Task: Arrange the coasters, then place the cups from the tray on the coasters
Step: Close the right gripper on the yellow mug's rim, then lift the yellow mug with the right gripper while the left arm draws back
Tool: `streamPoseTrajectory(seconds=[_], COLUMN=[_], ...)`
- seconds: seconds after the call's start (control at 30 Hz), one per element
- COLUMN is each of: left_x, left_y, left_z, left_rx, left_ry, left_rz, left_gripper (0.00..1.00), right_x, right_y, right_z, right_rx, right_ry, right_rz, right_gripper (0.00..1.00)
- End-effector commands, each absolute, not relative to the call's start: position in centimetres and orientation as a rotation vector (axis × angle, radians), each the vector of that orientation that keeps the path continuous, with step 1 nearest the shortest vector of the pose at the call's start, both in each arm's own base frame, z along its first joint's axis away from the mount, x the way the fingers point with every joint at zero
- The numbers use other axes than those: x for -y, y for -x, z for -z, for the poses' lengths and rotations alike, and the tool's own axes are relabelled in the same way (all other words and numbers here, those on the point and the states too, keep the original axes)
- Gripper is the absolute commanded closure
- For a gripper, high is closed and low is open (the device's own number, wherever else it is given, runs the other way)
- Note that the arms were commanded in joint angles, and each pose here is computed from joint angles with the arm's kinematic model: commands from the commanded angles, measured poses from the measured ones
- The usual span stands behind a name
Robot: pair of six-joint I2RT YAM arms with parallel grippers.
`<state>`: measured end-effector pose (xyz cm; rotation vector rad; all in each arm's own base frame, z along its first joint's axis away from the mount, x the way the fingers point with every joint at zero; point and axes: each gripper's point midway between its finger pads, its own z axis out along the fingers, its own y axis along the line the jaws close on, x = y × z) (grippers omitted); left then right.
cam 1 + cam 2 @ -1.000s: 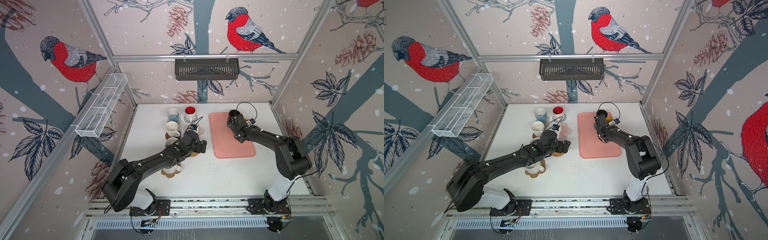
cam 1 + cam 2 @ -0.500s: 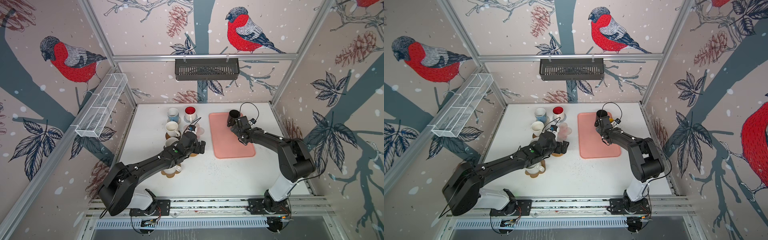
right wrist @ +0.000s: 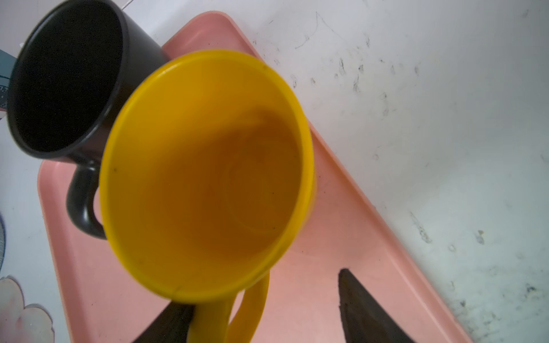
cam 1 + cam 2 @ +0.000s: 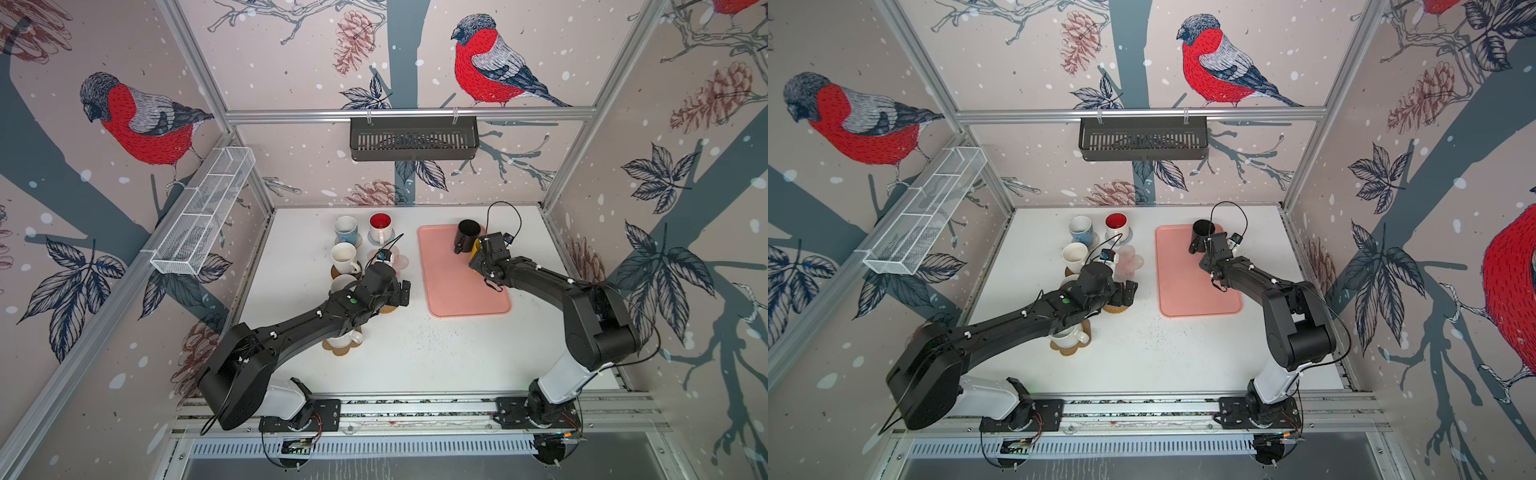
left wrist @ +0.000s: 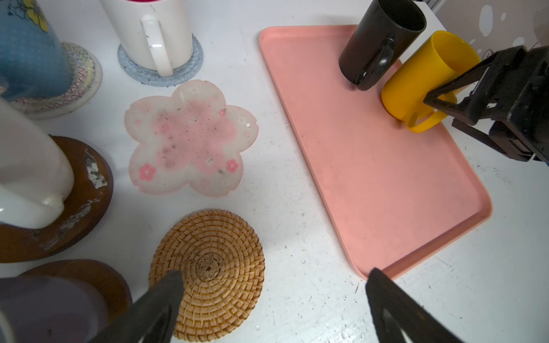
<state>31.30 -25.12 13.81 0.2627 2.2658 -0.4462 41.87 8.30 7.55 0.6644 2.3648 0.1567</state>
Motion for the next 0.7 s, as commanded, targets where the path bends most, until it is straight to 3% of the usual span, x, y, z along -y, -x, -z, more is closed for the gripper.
streamPoseTrajectory(seconds=[0.0,0.3,0.67], left_x=[24.8,24.9,25.1], left_y=[-31.7,-32.1,-32.4], left_z=[-14.7,-14.1,-14.0], left_rx=[-2.246,-2.254,-2.254], left_ry=[-0.258,-0.265,-0.275], left_rz=[0.413,0.388,0.374], left_gripper=[0.04,0.04,0.04], right_x=[-8.5,-8.8,-8.8], right_y=[-42.2,-42.9,-43.3], right_z=[-7.1,-6.3,-5.8], right_rx=[-2.398,-2.414,-2.431], right_ry=[-0.600,-0.540,-0.506], right_rz=[-0.161,-0.183,-0.159], right_gripper=[0.36,0.44,0.61])
